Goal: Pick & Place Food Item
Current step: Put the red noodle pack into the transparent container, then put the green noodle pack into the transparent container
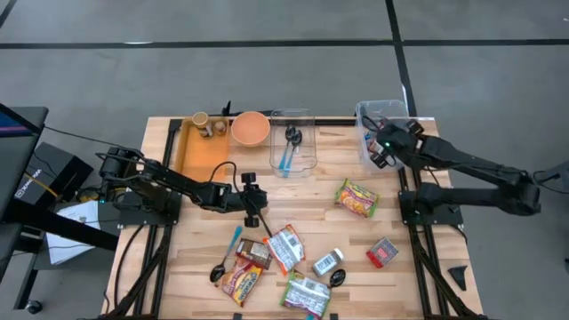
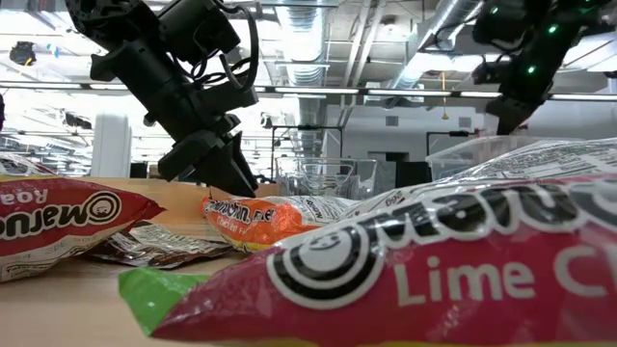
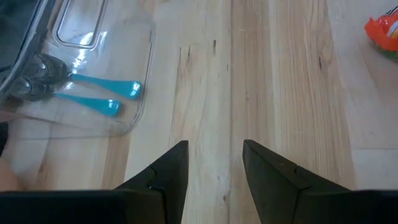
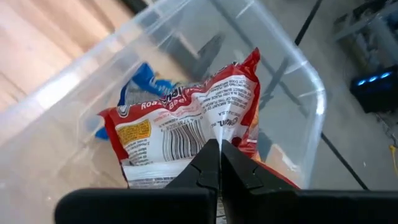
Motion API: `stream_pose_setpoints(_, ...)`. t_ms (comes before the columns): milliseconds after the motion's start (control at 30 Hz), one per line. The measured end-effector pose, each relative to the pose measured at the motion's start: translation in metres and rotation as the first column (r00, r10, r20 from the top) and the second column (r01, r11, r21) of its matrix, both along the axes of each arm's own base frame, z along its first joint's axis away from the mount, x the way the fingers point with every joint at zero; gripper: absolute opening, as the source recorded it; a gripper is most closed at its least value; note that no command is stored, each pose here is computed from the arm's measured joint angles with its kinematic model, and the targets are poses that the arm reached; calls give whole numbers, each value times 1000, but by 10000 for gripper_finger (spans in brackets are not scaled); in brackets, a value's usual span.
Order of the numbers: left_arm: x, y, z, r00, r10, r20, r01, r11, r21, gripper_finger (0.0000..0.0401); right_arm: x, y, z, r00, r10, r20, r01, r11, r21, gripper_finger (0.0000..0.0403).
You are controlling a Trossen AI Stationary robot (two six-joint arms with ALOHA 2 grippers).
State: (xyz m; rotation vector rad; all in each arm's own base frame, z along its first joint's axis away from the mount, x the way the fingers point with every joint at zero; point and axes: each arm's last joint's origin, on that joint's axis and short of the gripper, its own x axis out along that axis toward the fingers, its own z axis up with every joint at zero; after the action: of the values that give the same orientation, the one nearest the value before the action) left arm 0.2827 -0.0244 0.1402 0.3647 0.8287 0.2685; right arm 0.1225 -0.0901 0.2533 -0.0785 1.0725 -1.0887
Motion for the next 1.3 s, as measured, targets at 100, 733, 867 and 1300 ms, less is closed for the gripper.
stream_pose_setpoints(100, 0, 0, 0, 1000, 0, 0, 0, 1000, 0, 144, 4, -7, -8, 999, -4, -47, 6, 999, 47, 0)
stream_pose_setpoints(733, 0, 0, 0, 1000, 3, 1, -3, 1000, -2, 144, 7, -16, -16, 995, -40, -91, 47, 996, 74, 20)
stream_pose_setpoints(867, 0, 0, 0, 1000, 3, 1, -3, 1000, -2, 144, 7, -16, -15, 995, -41, -87, 47, 996, 73, 46)
stream_pose_setpoints(1300, 0, 0, 0, 1000, 2, 0, -2, 1000, -2, 144, 12, -17, -13, 998, -27, -55, 29, 999, 46, 124)
